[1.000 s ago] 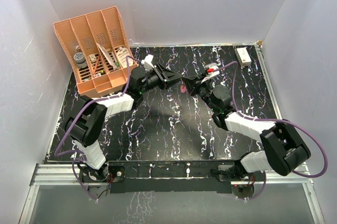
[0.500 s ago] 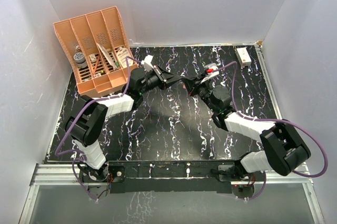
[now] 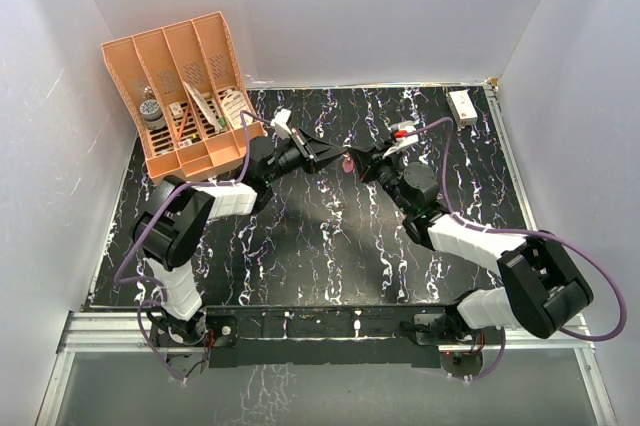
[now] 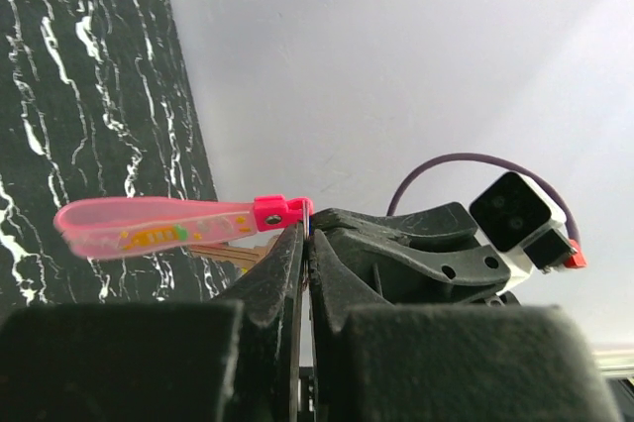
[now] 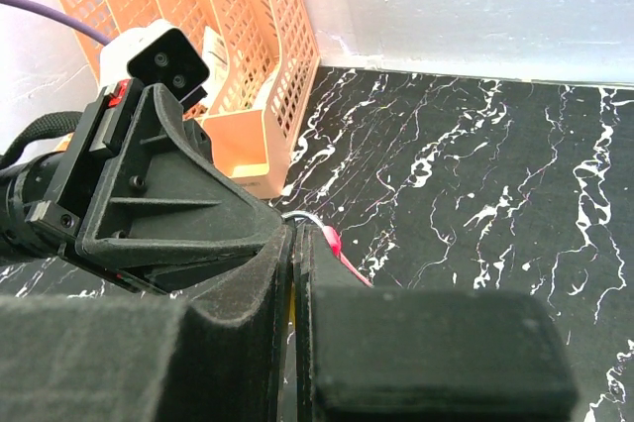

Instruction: Put the keys on the keyring

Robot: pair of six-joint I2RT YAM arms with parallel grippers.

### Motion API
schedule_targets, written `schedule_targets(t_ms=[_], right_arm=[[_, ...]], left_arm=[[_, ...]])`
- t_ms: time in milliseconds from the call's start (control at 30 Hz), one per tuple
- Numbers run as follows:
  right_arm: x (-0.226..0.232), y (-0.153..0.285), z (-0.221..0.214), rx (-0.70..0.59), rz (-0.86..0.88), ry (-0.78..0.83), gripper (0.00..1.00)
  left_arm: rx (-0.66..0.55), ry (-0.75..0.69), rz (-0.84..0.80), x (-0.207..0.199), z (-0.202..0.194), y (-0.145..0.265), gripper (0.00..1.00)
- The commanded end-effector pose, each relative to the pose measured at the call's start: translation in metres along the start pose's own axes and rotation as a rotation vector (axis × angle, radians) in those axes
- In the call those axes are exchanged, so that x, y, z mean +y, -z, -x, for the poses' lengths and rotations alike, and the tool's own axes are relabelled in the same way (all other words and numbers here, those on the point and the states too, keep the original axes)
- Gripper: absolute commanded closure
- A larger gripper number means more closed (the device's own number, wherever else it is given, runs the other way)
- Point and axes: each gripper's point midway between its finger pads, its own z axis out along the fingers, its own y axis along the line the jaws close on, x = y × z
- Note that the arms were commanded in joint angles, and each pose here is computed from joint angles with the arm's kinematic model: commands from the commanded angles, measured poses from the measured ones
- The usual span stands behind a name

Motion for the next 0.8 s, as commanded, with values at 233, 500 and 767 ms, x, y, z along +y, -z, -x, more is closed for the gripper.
schedule_targets(t_ms=[233, 500, 767], right_arm=[[-0.005, 0.002, 0.030, -0.071, -0.021, 0.099, 1.00], [-0.005, 0.005, 0.039, -0.087, 0.035, 0.216, 1.00], [0.002, 0.011, 0.046, -0.090, 0.186, 0.334, 1.00]], left_arm=[[0.174, -0.049, -0.212, -0.044, -0.018, 0.009, 1.00], [0.284, -0.053, -0.283, -0.051, -0.027, 0.018, 1.00], [0.382, -0.066, -0.320, -0.055, -0.038, 0.024, 1.00]])
